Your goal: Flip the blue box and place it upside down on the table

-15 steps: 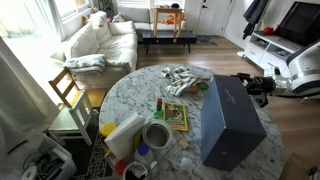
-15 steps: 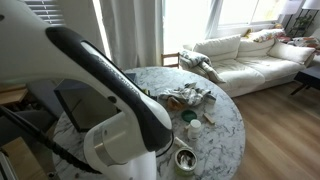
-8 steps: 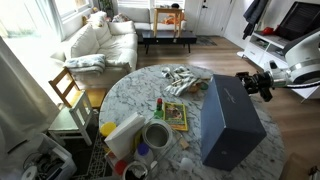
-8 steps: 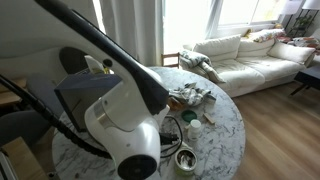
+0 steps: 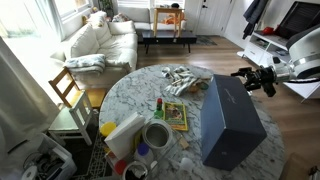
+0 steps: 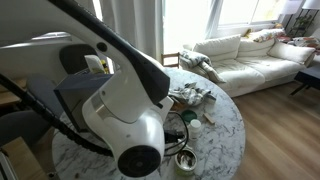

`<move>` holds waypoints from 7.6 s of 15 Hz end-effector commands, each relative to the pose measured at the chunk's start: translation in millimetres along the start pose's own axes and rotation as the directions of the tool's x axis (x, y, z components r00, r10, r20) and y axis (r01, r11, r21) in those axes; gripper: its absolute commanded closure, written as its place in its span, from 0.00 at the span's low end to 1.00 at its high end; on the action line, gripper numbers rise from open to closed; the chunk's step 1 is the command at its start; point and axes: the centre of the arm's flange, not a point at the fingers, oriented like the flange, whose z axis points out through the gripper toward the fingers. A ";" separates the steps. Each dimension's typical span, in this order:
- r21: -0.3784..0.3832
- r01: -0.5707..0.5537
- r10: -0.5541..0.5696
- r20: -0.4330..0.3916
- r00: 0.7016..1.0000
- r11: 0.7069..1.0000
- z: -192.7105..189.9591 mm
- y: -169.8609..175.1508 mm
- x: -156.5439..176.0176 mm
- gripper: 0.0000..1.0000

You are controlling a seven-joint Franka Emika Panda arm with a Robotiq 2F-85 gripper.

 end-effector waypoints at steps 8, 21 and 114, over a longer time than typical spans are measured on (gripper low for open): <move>0.014 -0.105 0.092 0.368 0.925 0.994 -33.9 28.1 80.2 0.00; -0.080 -0.206 0.213 0.583 0.784 0.975 6.0 27.2 139.7 0.00; -0.413 0.182 0.443 0.878 -0.180 0.892 127.9 -171.2 254.5 0.00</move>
